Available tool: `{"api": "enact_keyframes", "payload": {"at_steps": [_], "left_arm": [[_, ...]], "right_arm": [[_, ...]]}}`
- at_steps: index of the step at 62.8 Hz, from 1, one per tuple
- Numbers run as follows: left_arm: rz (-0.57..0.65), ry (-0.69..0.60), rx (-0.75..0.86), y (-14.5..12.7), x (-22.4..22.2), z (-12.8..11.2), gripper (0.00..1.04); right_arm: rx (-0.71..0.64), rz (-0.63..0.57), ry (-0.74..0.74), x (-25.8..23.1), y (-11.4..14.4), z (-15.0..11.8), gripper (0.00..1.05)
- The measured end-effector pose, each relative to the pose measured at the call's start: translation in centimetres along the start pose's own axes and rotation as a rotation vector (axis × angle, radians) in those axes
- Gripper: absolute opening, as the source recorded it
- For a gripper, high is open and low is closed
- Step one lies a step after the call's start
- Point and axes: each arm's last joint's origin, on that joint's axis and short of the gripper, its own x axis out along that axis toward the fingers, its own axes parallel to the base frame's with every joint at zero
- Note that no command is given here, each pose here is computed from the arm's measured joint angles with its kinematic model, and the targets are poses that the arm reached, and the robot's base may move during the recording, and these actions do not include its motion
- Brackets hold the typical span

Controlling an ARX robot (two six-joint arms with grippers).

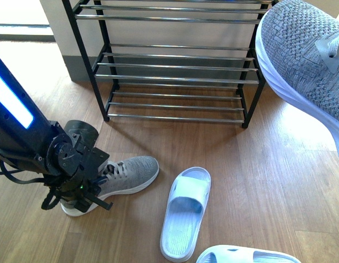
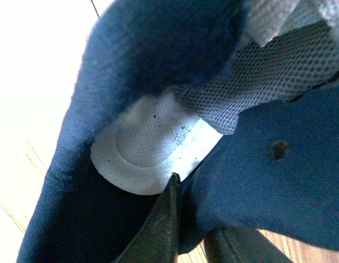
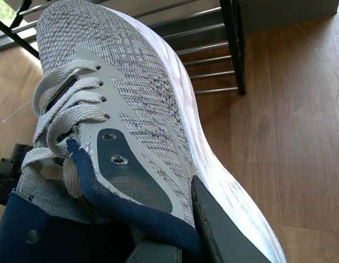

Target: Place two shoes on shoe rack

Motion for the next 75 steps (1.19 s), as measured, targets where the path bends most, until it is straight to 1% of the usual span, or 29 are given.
{"api": "enact_keyframes", "payload": {"at_steps": [2, 11, 18, 24, 30, 35, 41, 47, 51, 55, 62, 67, 75], "left_arm": [[0.004, -0.004, -0.008, 0.0, 0.0, 0.0, 0.02], [0.016, -0.030, -0.062, 0.4, 0.1, 0.0, 0.02], [0.027, -0.076, -0.150, 0.8, -0.4, -0.1, 0.02], [0.047, -0.132, -0.224, 1.2, -1.8, 0.1, 0.02], [0.085, -0.226, -0.292, 2.0, -4.6, 0.9, 0.02], [0.133, -0.334, -0.357, 2.9, -8.4, 1.6, 0.02], [0.177, -0.429, -0.409, 3.6, -12.3, 1.5, 0.02], [0.220, -0.500, -0.435, 3.9, -16.5, 0.4, 0.02], [0.247, -0.549, -0.438, 3.9, -19.8, -0.8, 0.02], [0.262, -0.588, -0.433, 3.8, -22.1, -1.5, 0.02], [0.290, -0.667, -0.405, 3.4, -26.8, -3.1, 0.02], [0.328, -0.727, -0.367, 2.8, -30.7, -4.7, 0.02], [0.381, -0.779, -0.331, 1.9, -34.9, -7.0, 0.02]], "right_arm": [[0.000, 0.000, 0.000, 0.0, 0.0, 0.0, 0.01], [0.000, 0.000, 0.000, 0.0, 0.0, 0.0, 0.01], [0.000, 0.000, 0.000, 0.0, 0.0, 0.0, 0.01], [0.000, 0.000, 0.000, 0.0, 0.0, 0.0, 0.01], [0.000, 0.000, 0.000, 0.0, 0.0, 0.0, 0.01], [0.000, 0.000, 0.000, 0.0, 0.0, 0.0, 0.01], [0.000, 0.000, 0.000, 0.0, 0.0, 0.0, 0.01], [0.000, 0.000, 0.000, 0.0, 0.0, 0.0, 0.01], [0.000, 0.000, 0.000, 0.0, 0.0, 0.0, 0.01], [0.000, 0.000, 0.000, 0.0, 0.0, 0.0, 0.01], [0.000, 0.000, 0.000, 0.0, 0.0, 0.0, 0.01], [0.000, 0.000, 0.000, 0.0, 0.0, 0.0, 0.01], [0.000, 0.000, 0.000, 0.0, 0.0, 0.0, 0.01]]}}
